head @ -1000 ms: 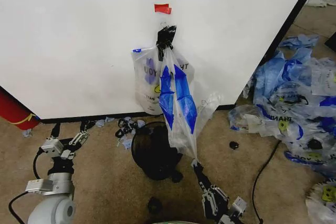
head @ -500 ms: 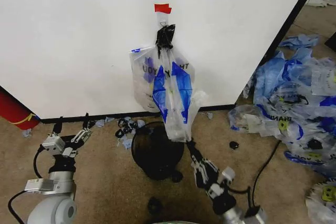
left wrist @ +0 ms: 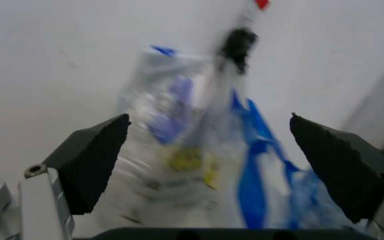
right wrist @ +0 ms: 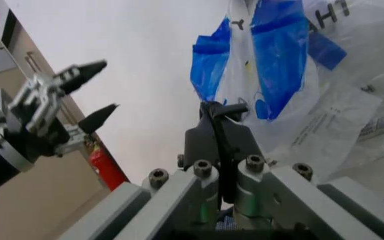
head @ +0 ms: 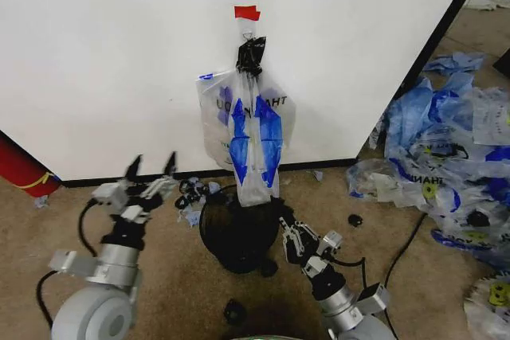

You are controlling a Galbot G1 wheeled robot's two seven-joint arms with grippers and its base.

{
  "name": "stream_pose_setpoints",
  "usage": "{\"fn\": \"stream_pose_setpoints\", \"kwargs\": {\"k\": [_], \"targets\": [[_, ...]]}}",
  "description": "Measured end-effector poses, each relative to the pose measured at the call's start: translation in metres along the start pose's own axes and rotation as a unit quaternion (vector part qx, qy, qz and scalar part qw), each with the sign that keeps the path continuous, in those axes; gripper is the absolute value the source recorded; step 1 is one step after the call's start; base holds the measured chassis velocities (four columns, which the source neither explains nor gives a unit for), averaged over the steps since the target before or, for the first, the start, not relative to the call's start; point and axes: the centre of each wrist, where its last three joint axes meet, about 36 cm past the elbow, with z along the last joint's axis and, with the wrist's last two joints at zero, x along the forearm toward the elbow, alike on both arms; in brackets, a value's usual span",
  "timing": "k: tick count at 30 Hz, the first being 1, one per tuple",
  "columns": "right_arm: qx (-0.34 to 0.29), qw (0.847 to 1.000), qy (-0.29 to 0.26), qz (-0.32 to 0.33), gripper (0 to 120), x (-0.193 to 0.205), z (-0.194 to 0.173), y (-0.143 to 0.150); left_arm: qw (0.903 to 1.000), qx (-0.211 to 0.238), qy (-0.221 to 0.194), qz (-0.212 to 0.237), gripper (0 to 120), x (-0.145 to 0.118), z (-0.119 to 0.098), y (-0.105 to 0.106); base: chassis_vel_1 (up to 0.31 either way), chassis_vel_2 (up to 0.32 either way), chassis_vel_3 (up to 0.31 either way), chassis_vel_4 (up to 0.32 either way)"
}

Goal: Pick up the garbage bag from the wall and place it over the trash bin.

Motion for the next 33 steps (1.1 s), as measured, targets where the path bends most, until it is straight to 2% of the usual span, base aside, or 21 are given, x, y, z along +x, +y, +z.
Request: {"fn": "stream_pose_setpoints", "kwargs": {"k": [3, 8, 16, 25, 33], "targets": [[-0.001, 1.0, 0.003, 0.0, 0, 0.0, 0.0, 0.001, 0.999, 0.018, 0.03, 0.029, 96, -0.004, -0.002, -0.005, 0.0, 0.0, 0.0, 0.0], [-0.003, 1.0, 0.005, 0.001, 0, 0.0, 0.001, 0.001, 0.9967, 0.02, 0.054, 0.057, 96, -0.01, -0.006, -0.004, 0.0, 0.0, 0.0, 0.0], [-0.02, 1.0, 0.016, 0.004, 0, 0.0, 0.008, 0.007, 0.992, 0.04, 0.066, 0.1, 96, -0.036, -0.011, 0.002, 0.0, 0.0, 0.0, 0.0], [-0.02, 1.0, 0.02, 0.011, 0, 0.003, 0.009, 0.005, 0.9895, 0.036, 0.093, 0.104, 96, -0.07, 0.009, 0.02, 0.0, 0.0, 0.0, 0.0], [-0.013, 1.0, 0.017, 0.02, 0, 0.005, 0.005, 0.002, 0.9889, 0.026, 0.095, 0.111, 96, -0.094, 0.018, 0.027, 0.0, 0.0, 0.0, 0.0]]}}
